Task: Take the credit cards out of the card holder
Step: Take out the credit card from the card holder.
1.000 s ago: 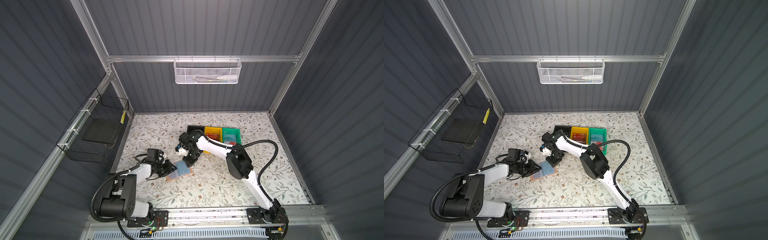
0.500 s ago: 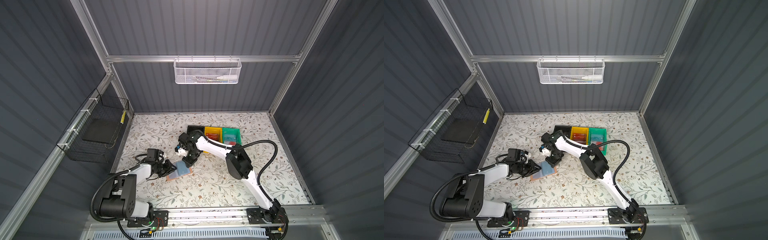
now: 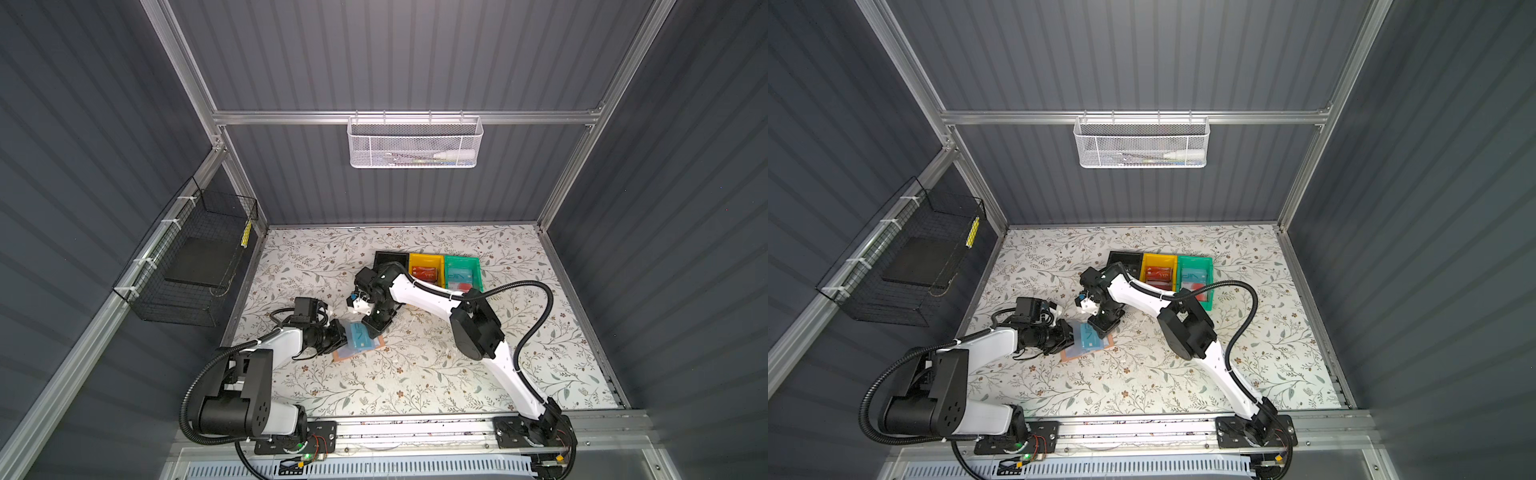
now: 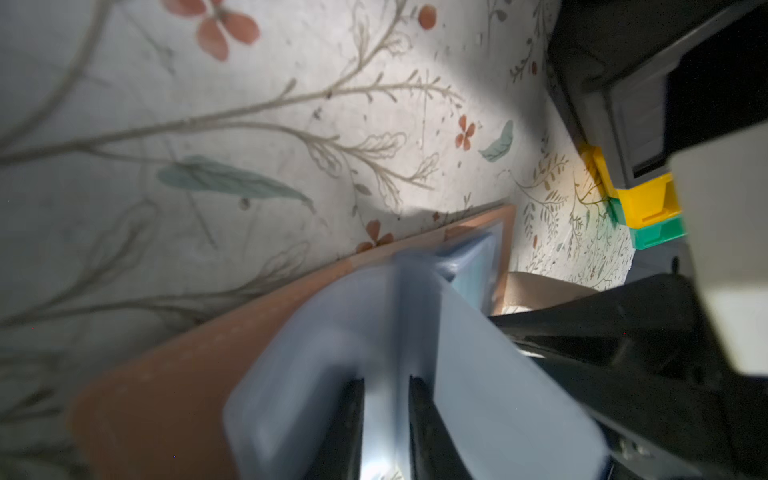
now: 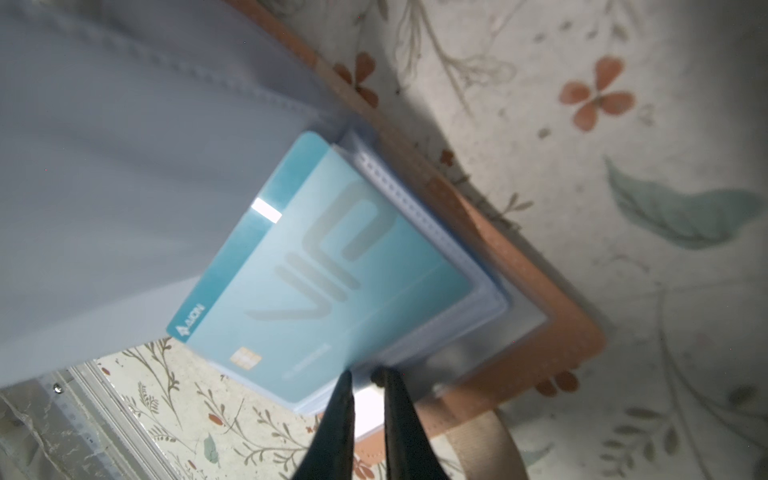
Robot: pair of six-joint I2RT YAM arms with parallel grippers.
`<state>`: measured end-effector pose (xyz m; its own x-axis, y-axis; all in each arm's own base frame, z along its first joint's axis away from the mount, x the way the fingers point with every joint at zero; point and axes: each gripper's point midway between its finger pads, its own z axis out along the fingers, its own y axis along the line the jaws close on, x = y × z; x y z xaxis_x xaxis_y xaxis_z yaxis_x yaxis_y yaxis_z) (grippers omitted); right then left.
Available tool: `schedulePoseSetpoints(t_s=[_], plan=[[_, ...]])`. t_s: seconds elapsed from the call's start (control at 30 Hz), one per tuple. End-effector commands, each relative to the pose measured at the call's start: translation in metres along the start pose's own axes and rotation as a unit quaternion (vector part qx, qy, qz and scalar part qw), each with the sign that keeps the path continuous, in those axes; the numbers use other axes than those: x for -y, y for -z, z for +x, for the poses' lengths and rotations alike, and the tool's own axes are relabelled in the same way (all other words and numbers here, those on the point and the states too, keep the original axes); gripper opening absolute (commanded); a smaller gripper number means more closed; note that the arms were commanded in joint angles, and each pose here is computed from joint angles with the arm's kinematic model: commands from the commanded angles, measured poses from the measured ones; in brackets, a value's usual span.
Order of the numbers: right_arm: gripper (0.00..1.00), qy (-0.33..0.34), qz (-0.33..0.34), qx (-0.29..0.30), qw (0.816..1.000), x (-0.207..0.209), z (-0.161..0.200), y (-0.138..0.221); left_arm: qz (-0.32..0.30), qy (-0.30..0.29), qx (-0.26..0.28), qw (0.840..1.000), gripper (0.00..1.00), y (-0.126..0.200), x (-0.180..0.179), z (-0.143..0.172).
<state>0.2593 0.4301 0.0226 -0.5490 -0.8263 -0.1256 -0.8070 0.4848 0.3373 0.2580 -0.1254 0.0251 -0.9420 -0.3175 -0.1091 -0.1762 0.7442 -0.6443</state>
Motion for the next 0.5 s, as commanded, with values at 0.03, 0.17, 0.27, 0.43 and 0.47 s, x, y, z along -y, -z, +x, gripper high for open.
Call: schedulePoseSetpoints(t_s=[0.03,0.17,0.27,0.43,0.47], plan=[[0.18,0.004,-0.007,-0.026,1.000,-0.004,0.009,-0.022,-0.102,0.028,-0.017,0.994,0.23,0.016,-0.034,0.019],[0.18,0.000,-0.003,-0.030,1.000,0.000,0.011,-0.022,-0.136,0.013,0.009,0.991,0.25,0.044,-0.025,0.008],[0.19,-0.005,-0.001,-0.031,1.000,0.003,0.012,-0.022,-0.141,0.003,0.029,0.990,0.29,0.063,-0.012,0.000],[0.19,-0.008,0.001,-0.033,0.999,0.006,0.014,-0.022,-0.094,-0.006,0.049,0.994,0.31,0.075,0.017,-0.009],[0.19,-0.009,0.001,-0.034,0.999,0.007,0.014,-0.022,-0.067,-0.007,0.045,0.997,0.31,0.073,0.026,-0.008]])
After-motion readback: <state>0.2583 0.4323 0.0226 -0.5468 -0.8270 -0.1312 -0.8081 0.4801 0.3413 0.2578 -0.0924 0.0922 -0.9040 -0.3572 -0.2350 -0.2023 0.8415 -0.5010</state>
